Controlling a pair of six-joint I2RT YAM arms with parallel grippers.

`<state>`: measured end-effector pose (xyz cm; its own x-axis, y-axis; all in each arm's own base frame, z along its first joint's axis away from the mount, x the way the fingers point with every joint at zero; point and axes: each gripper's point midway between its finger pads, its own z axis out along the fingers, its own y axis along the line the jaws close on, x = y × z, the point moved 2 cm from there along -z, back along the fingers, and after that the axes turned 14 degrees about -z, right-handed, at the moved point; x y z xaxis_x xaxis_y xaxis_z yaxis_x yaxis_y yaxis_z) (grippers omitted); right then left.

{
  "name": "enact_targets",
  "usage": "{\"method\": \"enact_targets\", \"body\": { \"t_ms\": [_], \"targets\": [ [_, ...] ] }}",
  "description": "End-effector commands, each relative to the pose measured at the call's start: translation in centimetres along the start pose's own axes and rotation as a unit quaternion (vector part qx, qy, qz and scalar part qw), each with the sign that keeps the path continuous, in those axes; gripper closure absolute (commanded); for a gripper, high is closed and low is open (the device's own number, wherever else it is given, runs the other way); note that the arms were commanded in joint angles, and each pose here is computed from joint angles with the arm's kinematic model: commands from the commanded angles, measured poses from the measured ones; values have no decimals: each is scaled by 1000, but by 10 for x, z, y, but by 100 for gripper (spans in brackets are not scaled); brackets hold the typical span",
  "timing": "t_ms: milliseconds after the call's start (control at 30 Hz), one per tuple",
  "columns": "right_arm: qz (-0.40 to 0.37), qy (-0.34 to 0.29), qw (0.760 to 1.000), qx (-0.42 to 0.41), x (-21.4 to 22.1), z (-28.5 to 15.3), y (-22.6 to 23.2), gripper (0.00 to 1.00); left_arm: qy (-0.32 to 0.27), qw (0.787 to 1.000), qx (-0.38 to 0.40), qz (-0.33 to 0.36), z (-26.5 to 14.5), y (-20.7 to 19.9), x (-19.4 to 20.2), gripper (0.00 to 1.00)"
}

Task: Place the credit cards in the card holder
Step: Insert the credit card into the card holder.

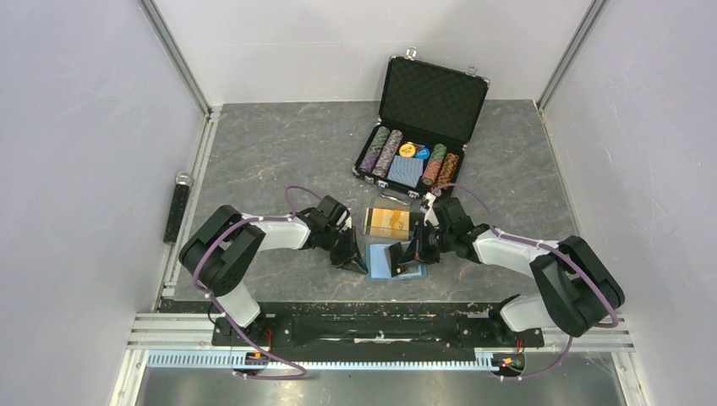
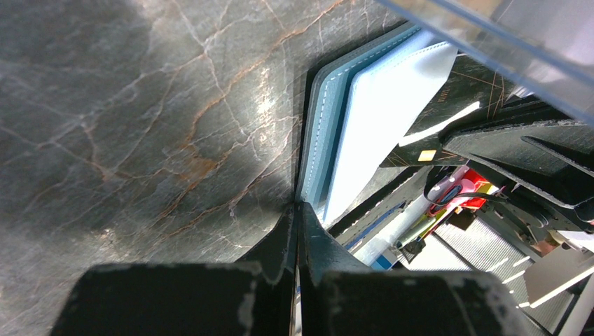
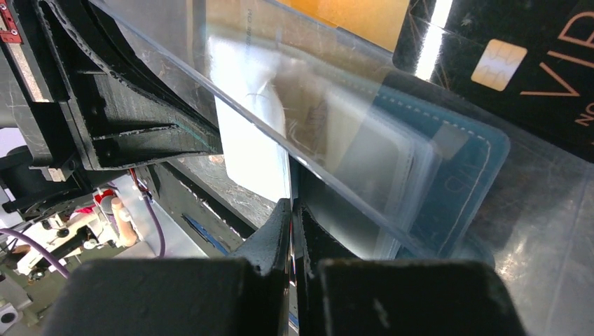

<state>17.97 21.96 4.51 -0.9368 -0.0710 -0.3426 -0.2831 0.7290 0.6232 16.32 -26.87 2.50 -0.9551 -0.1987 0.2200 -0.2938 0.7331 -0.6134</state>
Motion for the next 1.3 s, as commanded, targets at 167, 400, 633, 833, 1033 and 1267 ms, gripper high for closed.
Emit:
{"method": "enact_targets", "body": {
  "t_ms": [167,400,633,833,1033,1267],
  "targets": [
    [12,-52,999,4,-8,7,-4,100,-14,998,-56,15,10,28,-2,98],
    [13,-41,999,-11,1,14,4,100,-16,999,-36,8,11,18,-2,98],
    [5,-67,998,10,-5,8,1,100,-16,999,-31,4,14,14,-1,98],
    [-4,-93,995,41,-13,2,-6,100,-15,999,-30,-3,15,16,0,98],
    [-1,-102,993,53,-13,-2,-13,100,-14,999,-30,-6,15,18,2,98],
    [-15,-110,993,43,-12,2,-15,100,-14,1000,-25,-5,16,15,2,98]
  ]
}}
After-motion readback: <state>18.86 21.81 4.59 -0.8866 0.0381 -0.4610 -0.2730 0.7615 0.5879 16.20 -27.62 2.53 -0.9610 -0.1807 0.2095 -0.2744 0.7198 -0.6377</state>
